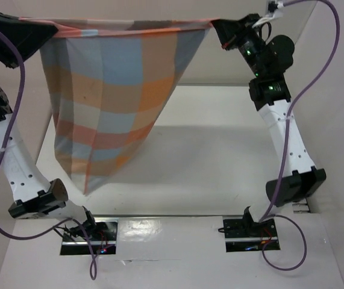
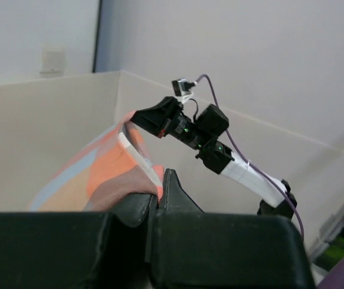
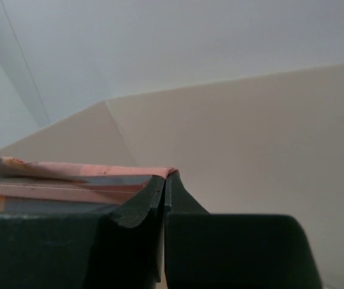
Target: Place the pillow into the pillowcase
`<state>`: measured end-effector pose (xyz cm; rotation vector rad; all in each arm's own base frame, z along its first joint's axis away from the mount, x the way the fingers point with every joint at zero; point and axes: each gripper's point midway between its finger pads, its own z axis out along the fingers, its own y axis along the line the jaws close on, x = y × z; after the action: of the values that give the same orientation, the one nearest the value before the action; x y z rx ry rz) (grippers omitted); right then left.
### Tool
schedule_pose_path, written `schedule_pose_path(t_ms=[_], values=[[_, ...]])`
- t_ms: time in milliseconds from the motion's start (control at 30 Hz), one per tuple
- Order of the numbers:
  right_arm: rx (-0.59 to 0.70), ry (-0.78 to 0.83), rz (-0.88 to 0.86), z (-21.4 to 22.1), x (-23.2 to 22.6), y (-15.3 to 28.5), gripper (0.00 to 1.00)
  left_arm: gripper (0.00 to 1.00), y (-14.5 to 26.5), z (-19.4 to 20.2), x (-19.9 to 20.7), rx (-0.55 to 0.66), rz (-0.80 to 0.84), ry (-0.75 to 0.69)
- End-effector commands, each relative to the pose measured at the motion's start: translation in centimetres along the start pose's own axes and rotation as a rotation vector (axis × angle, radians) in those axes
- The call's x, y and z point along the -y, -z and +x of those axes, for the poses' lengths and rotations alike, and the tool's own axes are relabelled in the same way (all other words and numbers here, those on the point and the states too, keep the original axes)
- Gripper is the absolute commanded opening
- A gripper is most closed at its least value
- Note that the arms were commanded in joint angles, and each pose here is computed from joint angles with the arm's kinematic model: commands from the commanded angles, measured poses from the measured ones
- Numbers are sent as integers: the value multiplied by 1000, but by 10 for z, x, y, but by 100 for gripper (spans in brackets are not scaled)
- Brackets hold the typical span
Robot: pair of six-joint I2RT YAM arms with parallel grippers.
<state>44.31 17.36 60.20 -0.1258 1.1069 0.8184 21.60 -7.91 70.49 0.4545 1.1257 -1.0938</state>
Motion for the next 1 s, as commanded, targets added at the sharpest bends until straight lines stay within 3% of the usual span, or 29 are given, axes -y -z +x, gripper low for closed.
schedule_pose_path(t_ms=[0, 33, 67, 100, 133, 200, 333, 533, 567, 633, 667, 767, 800, 833, 867, 900, 933, 967], values=[[136, 44, 213, -43, 65, 48, 0, 0, -6, -7, 40, 78, 100, -73], [103, 23, 294, -27, 100, 71, 0, 0, -7, 0, 42, 63, 135, -63], [84, 9, 335, -19, 117, 83, 0, 8, -5, 4, 50, 50, 155, -77], [66, -6, 373, -11, 134, 95, 0, 28, -4, 7, 52, 46, 172, -87], [45, -22, 423, -5, 161, 113, 0, 68, -2, 12, 52, 32, 173, -69], [-42, -73, 510, 33, 199, 138, 0, 100, 1, 20, 58, 15, 188, -92], [-242, -204, 619, 108, 259, 173, 0, 100, 3, 27, 47, 12, 183, -33], [-461, -298, 682, 190, 285, 204, 0, 98, 6, 62, -15, -61, 63, 125], [-500, -283, 694, 201, 285, 208, 0, 98, 7, 83, -52, -92, 4, 198], [-556, -281, 731, 212, 288, 216, 0, 98, -2, 125, -70, -189, -3, 300], [-590, -260, 772, 223, 295, 224, 0, 100, 0, 164, -105, -246, -100, 391], [-663, -263, 839, 242, 299, 235, 0, 100, 0, 257, -132, -388, -203, 575], [-662, -245, 842, 236, 300, 232, 4, 100, 5, 284, -139, -429, -228, 597], [-700, -257, 832, 246, 296, 234, 25, 100, 10, 309, -144, -467, -253, 642], [-705, -263, 825, 244, 294, 232, 54, 100, 12, 332, -141, -510, -263, 678], [-728, -240, 810, 248, 287, 228, 74, 100, 24, 365, -150, -555, -317, 687], [-725, -214, 812, 243, 286, 222, 100, 100, 37, 389, -149, -616, -384, 735], [-742, -184, 820, 241, 276, 219, 100, 100, 45, 416, -146, -684, -416, 722]])
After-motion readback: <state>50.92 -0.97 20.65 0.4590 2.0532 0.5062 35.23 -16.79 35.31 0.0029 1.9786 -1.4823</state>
